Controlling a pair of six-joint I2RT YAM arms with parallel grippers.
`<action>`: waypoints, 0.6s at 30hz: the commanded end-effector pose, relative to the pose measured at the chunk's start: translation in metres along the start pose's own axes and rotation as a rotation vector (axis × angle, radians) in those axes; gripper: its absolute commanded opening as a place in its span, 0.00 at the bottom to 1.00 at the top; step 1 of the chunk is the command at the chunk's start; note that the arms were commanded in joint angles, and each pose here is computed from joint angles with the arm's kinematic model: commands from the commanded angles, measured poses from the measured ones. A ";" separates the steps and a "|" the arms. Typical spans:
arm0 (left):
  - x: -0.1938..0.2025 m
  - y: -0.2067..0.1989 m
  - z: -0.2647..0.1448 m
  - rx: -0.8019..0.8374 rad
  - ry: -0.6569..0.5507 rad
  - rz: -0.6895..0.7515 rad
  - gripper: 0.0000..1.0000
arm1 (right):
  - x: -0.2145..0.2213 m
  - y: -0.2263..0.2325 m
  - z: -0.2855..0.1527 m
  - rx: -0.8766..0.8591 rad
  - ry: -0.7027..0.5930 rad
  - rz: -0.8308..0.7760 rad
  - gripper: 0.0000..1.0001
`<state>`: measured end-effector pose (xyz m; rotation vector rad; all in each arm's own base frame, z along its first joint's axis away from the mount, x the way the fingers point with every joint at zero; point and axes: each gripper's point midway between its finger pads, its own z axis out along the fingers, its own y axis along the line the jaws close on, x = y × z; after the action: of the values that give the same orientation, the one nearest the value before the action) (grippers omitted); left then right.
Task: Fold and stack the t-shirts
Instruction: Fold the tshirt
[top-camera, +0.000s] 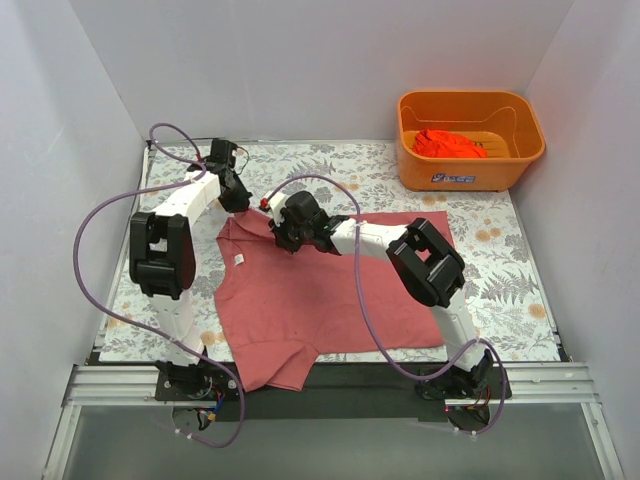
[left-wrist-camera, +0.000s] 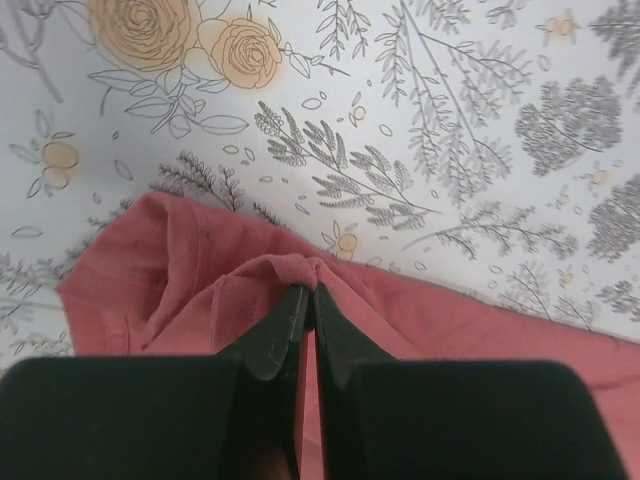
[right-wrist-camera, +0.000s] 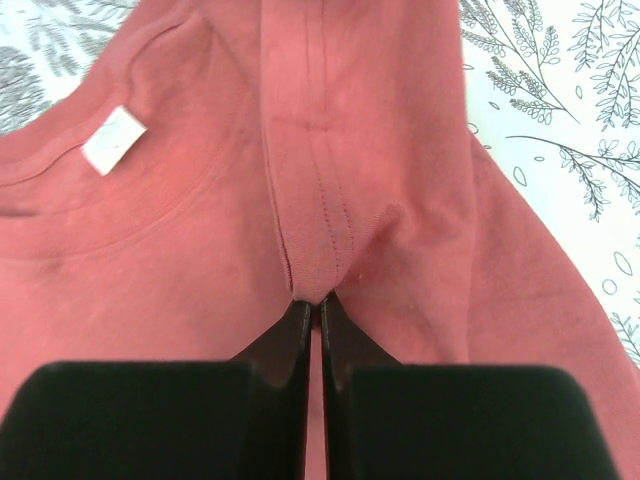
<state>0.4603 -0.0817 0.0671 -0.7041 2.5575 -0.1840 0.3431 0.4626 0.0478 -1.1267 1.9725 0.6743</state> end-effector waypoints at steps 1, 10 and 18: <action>-0.016 -0.001 -0.053 0.020 -0.088 -0.010 0.00 | -0.031 0.016 -0.029 -0.061 -0.055 -0.055 0.03; 0.039 0.030 -0.084 0.016 0.005 -0.056 0.00 | -0.007 0.042 -0.050 -0.205 0.066 -0.089 0.04; 0.083 0.056 -0.101 0.005 0.062 -0.092 0.00 | 0.017 0.047 -0.059 -0.259 0.173 -0.129 0.04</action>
<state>0.3359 -0.0735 0.0922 -0.8105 2.6160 -0.2110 0.2857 0.4350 0.0572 -1.4183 2.0131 0.7827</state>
